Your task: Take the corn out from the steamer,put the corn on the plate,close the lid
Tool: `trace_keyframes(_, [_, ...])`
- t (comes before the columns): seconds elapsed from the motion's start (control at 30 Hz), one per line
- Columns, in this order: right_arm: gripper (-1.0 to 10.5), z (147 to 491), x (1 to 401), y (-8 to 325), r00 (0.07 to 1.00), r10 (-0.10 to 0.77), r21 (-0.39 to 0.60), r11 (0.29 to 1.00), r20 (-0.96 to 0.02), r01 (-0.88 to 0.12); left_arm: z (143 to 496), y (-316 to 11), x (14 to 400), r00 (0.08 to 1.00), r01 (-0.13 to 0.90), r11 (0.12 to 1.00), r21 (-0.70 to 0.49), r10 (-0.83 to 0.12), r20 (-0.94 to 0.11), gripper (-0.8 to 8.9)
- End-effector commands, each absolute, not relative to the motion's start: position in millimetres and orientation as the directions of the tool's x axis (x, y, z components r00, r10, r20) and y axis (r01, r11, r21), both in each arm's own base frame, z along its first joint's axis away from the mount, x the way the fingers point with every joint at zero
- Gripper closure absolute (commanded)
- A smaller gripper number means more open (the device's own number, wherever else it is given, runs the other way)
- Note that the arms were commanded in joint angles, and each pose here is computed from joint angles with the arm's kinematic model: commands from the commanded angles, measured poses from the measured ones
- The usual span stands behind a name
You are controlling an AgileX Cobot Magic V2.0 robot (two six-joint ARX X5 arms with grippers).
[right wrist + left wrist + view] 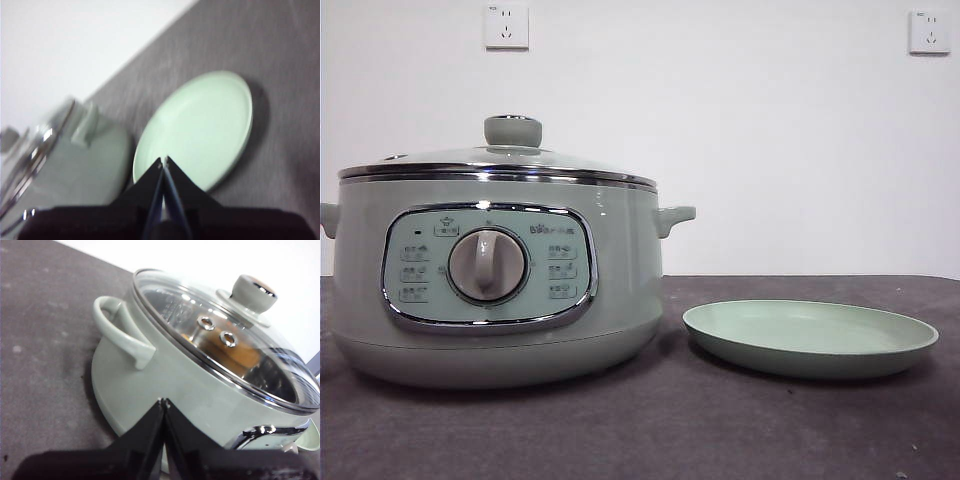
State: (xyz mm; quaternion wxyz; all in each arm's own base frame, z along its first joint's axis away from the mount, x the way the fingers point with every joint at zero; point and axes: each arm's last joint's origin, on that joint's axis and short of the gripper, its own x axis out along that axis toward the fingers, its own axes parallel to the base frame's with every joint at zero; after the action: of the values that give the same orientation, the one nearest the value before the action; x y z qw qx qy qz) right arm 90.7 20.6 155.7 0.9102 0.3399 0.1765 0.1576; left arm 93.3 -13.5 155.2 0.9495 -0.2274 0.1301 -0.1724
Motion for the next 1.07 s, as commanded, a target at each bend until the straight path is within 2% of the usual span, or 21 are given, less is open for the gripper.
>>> trace_keyframes(0.03, [9.6,171,88,21,0.879,0.423,0.654,0.733,-0.220,-0.189,174,-13,89,0.911,0.289,0.837,-0.466,-0.390,-0.135,8.21])
trace_keyframes(0.33, [9.6,239,91,21,0.867,0.430,0.445,0.847,-0.253,-0.290,242,-13,75,0.908,0.328,0.889,-0.319,-0.390,-0.154,8.21])
trace_keyframes(0.53, [9.6,287,106,23,0.852,0.429,0.353,0.880,-0.301,-0.318,288,-13,80,0.891,0.349,0.904,-0.246,-0.402,-0.210,8.22])
trace_keyframes(0.67, [9.5,313,118,25,0.827,0.427,0.278,0.898,-0.366,-0.341,316,-15,90,0.855,0.409,0.883,-0.230,-0.459,-0.240,8.22])
trace_keyframes(0.77, [9.5,330,128,27,0.781,0.456,0.236,0.890,-0.427,-0.391,333,-17,100,0.818,0.452,0.861,-0.234,-0.504,-0.278,8.21])
trace_keyframes(1.0, [9.4,349,148,34,0.602,0.583,0.262,0.801,-0.546,-0.538,356,-20,128,0.724,0.508,0.823,-0.254,-0.568,-0.392,8.12])
trace_keyframes(1.03, [9.1,349,151,35,0.593,0.587,0.265,0.797,-0.551,-0.543,357,-20,132,0.714,0.512,0.819,-0.260,-0.574,-0.402,8.01])
trace_keyframes(1.07, [8.3,350,154,35,0.591,0.585,0.267,0.799,-0.555,-0.539,357,-21,138,0.706,0.509,0.818,-0.269,-0.575,-0.413,7.37])
